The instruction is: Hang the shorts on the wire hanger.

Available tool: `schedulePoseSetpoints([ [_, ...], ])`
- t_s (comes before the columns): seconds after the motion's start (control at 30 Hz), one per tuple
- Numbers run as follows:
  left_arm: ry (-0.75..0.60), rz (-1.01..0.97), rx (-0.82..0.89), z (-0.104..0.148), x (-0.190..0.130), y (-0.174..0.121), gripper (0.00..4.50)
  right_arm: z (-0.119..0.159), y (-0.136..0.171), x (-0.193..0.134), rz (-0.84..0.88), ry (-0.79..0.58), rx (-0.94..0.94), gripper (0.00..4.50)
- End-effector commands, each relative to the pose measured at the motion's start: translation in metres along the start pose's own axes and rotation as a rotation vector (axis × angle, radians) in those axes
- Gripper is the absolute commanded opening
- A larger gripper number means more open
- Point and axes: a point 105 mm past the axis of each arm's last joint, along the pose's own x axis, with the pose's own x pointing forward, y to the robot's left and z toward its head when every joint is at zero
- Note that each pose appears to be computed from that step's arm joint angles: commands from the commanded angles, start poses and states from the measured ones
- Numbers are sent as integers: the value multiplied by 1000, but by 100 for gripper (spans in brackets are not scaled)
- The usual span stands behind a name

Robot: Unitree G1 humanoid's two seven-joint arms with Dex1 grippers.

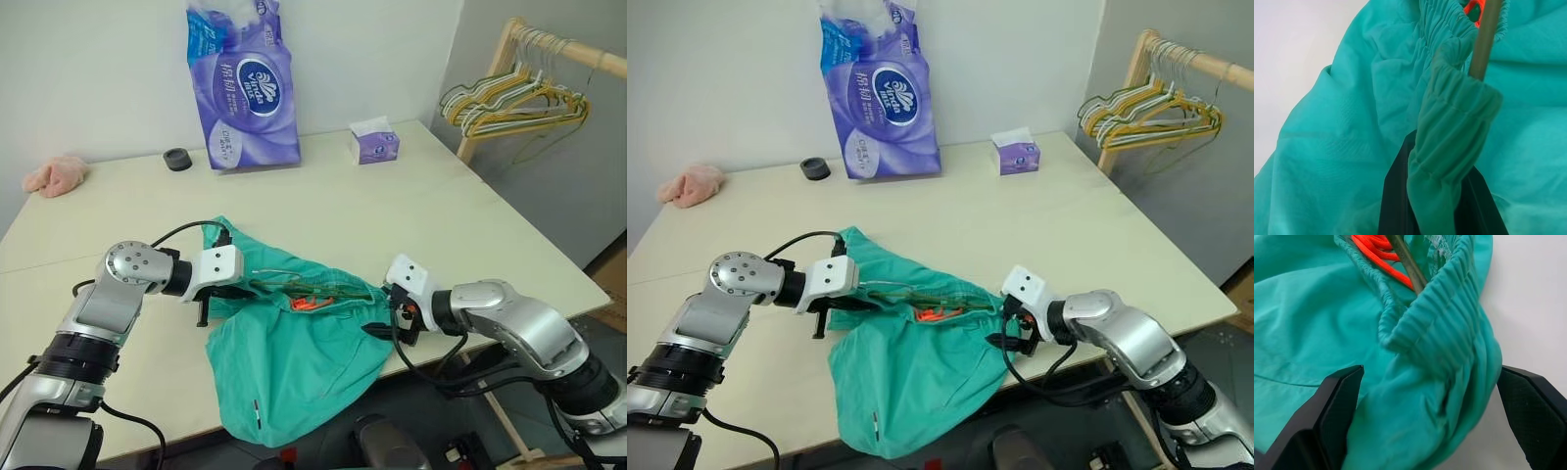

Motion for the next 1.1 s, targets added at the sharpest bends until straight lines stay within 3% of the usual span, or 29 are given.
schedulePoseSetpoints([
  [0.03, 12, -11, 44, 5, -2, -1, 0, 16, -2, 8, 3, -36, -94, 446],
  [0.6, 43, -19, 70, 4, 4, -3, 0, 18, -11, 37, 64, 33, -282, 446],
  [0.7, 29, -19, 61, 7, 6, -4, 0, 17, -11, 42, 77, 42, -300, 383],
  [1.0, 1, -3, 30, 10, 7, -2, 0, 22, -7, 46, 111, 33, -308, 71],
  [1.07, -13, 2, 14, 11, 7, -2, 0, 24, -7, 45, 116, 28, -308, 10],
  [1.1, -30, 13, -2, 12, 7, -1, 0, 26, -7, 43, 120, 20, -305, 4],
])
